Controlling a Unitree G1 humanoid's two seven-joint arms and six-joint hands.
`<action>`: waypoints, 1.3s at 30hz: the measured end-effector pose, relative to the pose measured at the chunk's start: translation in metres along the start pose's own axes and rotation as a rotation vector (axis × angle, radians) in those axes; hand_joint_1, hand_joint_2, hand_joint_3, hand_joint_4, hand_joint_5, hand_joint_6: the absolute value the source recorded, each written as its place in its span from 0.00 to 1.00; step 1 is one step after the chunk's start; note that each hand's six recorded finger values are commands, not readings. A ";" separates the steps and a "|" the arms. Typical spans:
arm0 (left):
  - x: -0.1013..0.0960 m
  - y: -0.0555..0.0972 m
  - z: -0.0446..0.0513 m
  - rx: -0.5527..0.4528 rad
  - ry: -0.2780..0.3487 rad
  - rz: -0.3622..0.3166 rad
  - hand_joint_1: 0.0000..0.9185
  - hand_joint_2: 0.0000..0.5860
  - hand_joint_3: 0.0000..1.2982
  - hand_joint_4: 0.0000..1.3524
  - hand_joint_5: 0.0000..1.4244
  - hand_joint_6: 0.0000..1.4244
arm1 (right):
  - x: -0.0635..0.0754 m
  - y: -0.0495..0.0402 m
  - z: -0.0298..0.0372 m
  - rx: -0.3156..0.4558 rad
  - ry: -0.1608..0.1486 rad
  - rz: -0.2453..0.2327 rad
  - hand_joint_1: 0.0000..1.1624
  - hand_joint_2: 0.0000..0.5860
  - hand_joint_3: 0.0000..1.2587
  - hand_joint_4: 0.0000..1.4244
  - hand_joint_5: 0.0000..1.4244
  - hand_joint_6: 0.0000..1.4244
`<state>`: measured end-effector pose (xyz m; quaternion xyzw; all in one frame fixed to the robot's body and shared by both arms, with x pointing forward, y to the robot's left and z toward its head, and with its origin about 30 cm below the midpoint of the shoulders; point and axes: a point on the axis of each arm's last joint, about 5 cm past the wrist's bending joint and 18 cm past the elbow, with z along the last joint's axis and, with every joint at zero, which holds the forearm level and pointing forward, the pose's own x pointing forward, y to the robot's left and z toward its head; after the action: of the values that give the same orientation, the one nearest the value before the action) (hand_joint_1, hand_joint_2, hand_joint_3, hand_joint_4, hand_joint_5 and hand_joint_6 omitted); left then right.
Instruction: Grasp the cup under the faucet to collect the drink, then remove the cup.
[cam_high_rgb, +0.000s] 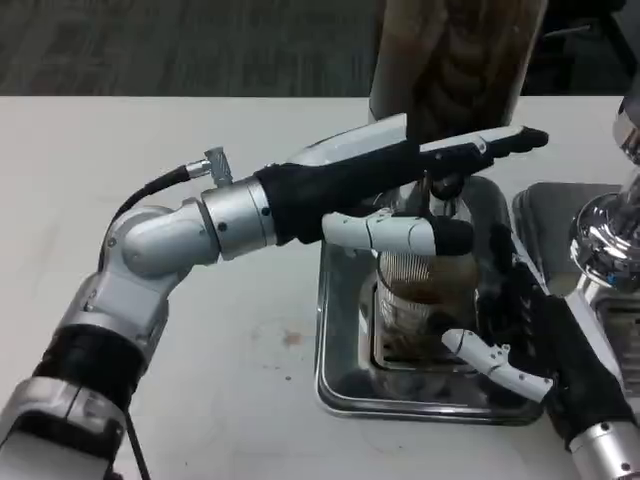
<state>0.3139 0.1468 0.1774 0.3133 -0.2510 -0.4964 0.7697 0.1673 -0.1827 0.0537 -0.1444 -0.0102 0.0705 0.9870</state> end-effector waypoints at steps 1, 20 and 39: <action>0.000 0.000 -0.0003 -0.007 0.001 0.004 0.00 0.10 0.05 0.00 0.02 0.00 | 0.002 -0.0002 0.0005 -0.001 -0.004 0.005 0.59 0.34 0.00 0.00 0.00 0.00; -0.006 0.003 -0.0087 -0.268 -0.024 0.063 0.00 0.11 0.08 0.00 0.04 0.00 | 0.003 0.0007 0.0014 0.003 -0.016 0.012 0.59 0.35 0.00 0.00 0.00 0.00; -0.004 0.014 -0.0012 -0.413 -0.137 0.109 0.00 0.11 0.10 0.03 0.07 0.02 | -0.001 0.0037 -0.0002 0.011 -0.009 0.010 0.59 0.36 0.00 0.00 0.00 0.00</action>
<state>0.3218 0.1551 0.1867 0.1008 -0.2123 -0.5149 0.8244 0.1662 -0.1793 0.0525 -0.1388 -0.0135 0.0760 0.9873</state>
